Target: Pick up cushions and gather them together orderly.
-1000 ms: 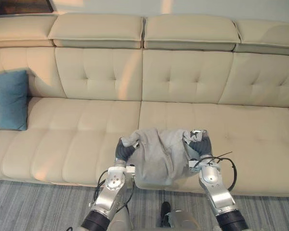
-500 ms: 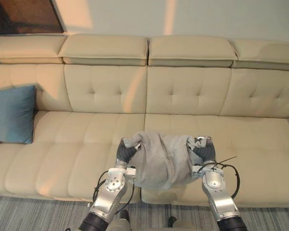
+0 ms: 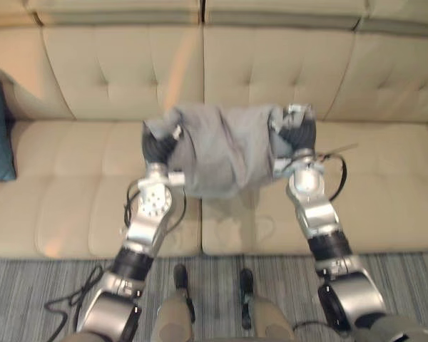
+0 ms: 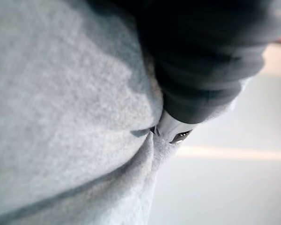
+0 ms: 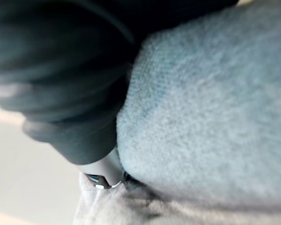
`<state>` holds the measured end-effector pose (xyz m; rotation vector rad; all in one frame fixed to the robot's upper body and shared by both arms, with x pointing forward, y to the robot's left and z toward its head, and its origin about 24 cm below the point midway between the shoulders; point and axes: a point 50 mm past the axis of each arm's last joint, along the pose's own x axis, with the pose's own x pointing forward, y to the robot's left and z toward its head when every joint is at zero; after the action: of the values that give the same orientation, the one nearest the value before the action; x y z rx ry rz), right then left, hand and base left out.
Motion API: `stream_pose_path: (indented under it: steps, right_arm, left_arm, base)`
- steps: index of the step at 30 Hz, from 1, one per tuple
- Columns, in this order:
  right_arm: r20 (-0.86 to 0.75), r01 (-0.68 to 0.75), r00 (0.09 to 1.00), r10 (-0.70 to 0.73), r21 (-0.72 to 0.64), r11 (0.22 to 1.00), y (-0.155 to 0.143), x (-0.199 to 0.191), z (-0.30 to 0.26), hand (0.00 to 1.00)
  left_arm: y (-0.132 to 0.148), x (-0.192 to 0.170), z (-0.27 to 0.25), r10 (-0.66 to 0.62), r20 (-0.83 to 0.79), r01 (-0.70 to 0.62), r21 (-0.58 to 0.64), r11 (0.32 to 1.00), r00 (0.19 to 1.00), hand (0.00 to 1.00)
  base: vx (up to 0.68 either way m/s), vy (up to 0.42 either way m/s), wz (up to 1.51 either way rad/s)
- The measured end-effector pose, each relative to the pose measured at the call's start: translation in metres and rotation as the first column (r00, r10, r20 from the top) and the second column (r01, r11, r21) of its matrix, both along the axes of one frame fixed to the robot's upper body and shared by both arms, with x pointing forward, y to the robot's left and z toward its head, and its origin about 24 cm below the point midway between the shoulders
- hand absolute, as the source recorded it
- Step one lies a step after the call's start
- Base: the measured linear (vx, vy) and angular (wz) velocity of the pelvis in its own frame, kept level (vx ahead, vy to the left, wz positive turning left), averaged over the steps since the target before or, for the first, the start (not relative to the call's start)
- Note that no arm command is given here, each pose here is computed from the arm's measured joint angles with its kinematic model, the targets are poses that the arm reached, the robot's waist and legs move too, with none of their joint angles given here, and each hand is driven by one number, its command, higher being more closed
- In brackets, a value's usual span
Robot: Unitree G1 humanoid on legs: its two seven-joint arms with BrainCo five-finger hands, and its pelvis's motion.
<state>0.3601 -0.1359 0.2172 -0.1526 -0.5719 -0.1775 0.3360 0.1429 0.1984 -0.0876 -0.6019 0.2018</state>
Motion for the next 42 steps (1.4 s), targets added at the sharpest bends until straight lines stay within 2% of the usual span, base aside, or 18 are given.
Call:
stream_pose_path:
  steps: [5, 14, 19, 20, 28, 33, 37, 42]
  right_arm:
    - [0.119, 0.023, 0.993, -0.026, 0.026, 0.999, 0.007, 0.012, 0.055, 1.0]
    - [0.263, 0.018, 0.964, -0.043, 0.098, 0.995, 0.021, 0.013, 0.131, 1.0]
    - [0.246, 0.028, 0.968, -0.055, 0.109, 0.994, 0.023, 0.018, 0.136, 1.0]
    - [0.257, 0.032, 0.965, -0.057, 0.101, 0.994, 0.024, 0.017, 0.141, 0.0]
    - [0.302, 0.094, 0.945, -0.122, 0.106, 0.99, 0.017, 0.014, 0.168, 0.0]
    - [0.35, 0.137, 0.918, -0.189, 0.169, 0.976, -0.012, 0.004, 0.209, 0.0]
    - [0.341, 0.035, 0.929, -0.141, 0.299, 0.954, -0.04, -0.002, 0.231, 0.0]
    - [0.306, -0.04, 0.948, -0.087, 0.386, 0.921, -0.06, 0.001, 0.232, 0.0]
  left_arm:
    - [0.017, 0.02, 0.053, 0.119, 0.109, -0.119, -0.004, 0.993, 0.987, 1.0]
    - [0.037, 0.036, 0.137, 0.206, 0.233, -0.213, 0.007, 0.977, 0.95, 1.0]
    - [0.04, 0.041, 0.141, 0.214, 0.215, -0.218, -0.004, 0.976, 0.953, 1.0]
    - [0.04, 0.041, 0.142, 0.215, 0.217, -0.218, -0.011, 0.976, 0.952, 0.0]
    - [0.058, 0.039, 0.17, 0.264, 0.243, -0.267, -0.022, 0.963, 0.933, 0.0]
    - [0.081, 0.023, 0.209, 0.305, 0.322, -0.336, 0.041, 0.941, 0.896, 0.0]
    - [0.098, 0.012, 0.228, 0.327, 0.347, -0.349, -0.001, 0.937, 0.879, 0.0]
    - [0.113, -0.002, 0.246, 0.319, 0.38, -0.303, -0.101, 0.947, 0.868, 0.0]
  base:
    - [-0.03, -0.005, 0.03]
    - [-0.01, -0.002, 0.0]
    - [0.01, -0.003, -0.03]
    - [0.03, -0.009, -0.03]
    - [-0.01, -0.003, 0.01]
    - [-0.04, -0.008, 0.04]
    - [-0.01, -0.014, 0.05]
    - [0.02, -0.029, 0.06]
